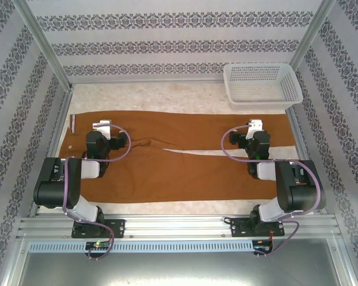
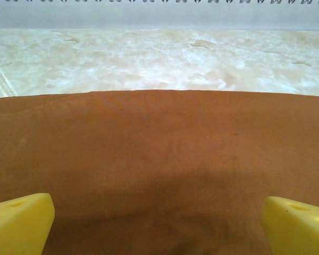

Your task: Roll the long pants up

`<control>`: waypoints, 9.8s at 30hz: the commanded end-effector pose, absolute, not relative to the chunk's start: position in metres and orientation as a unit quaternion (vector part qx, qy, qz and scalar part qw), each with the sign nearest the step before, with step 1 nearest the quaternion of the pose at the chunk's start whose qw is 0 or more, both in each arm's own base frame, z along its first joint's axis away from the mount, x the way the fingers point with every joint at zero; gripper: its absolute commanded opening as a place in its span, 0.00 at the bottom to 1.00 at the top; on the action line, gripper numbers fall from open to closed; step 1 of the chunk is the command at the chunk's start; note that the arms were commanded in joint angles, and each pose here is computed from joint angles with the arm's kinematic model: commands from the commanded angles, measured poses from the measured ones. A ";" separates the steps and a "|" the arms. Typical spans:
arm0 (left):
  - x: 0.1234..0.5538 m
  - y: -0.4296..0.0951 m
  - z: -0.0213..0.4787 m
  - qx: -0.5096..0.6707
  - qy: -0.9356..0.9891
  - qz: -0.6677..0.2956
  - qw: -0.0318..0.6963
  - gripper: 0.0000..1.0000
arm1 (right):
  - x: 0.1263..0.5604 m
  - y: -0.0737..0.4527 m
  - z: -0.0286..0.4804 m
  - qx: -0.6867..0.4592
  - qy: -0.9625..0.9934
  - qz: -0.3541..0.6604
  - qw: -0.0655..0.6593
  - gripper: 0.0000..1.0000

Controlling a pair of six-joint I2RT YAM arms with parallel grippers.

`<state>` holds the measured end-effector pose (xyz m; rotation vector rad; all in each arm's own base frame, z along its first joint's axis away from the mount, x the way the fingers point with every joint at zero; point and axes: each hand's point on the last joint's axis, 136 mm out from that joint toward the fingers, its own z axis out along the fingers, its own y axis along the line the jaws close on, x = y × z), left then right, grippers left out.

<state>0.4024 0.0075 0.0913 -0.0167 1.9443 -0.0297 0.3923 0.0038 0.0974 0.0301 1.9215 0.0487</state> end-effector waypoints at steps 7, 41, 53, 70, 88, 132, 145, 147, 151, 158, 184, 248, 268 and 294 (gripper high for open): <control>0.399 0.003 0.083 0.002 0.833 -0.015 0.553 1.00 | 0.397 0.006 0.105 0.001 0.811 0.025 0.585 0.98; 0.405 0.080 0.134 -0.203 0.892 0.138 0.379 1.00 | 0.404 -0.015 0.168 0.070 0.852 -0.044 0.517 0.98; 0.384 0.041 0.250 -0.263 0.903 -0.016 0.340 1.00 | 0.375 -0.039 0.220 0.227 0.876 0.073 0.420 0.98; 0.225 0.078 0.131 -0.585 0.785 -0.070 0.190 1.00 | 0.302 -0.064 0.163 0.303 0.886 0.056 0.347 0.95; 0.129 0.113 0.056 -0.730 0.671 0.007 0.129 1.00 | 0.294 -0.050 0.160 0.295 0.892 0.096 0.329 0.93; 0.149 0.184 0.044 -0.726 0.680 0.065 0.079 0.14 | 0.281 -0.052 0.165 0.312 0.882 0.090 0.342 0.89; 0.207 0.166 0.114 -0.704 0.675 -0.077 0.209 0.07 | 0.289 -0.041 0.163 0.292 0.890 0.105 0.333 0.88; 0.219 0.166 0.124 -0.701 0.674 -0.088 0.218 0.07 | 0.292 -0.037 0.163 0.282 0.895 0.106 0.328 0.87; 0.254 0.168 0.144 -0.680 0.689 -0.093 0.234 0.06 | 0.297 -0.030 0.162 0.270 0.900 0.110 0.324 0.87; 0.332 0.176 0.175 -0.626 0.732 -0.090 0.252 0.00 | 0.297 -0.025 0.165 0.263 0.902 0.110 0.326 0.86; 0.554 0.173 0.126 -0.537 0.792 -0.149 0.249 0.11 | 0.309 -0.011 0.159 0.219 0.922 0.102 0.303 0.85; 0.407 0.118 0.174 -0.477 0.838 -0.117 0.238 1.00 | 0.124 0.017 0.042 0.549 0.824 0.110 0.086 0.80; 0.405 0.114 0.163 -0.478 0.841 -0.123 0.221 1.00 | 0.098 0.033 0.043 0.503 0.858 0.091 0.043 0.71; 0.413 0.113 0.149 -0.476 0.845 -0.130 0.207 1.00 | 0.101 0.056 0.010 0.493 0.866 0.056 0.062 0.70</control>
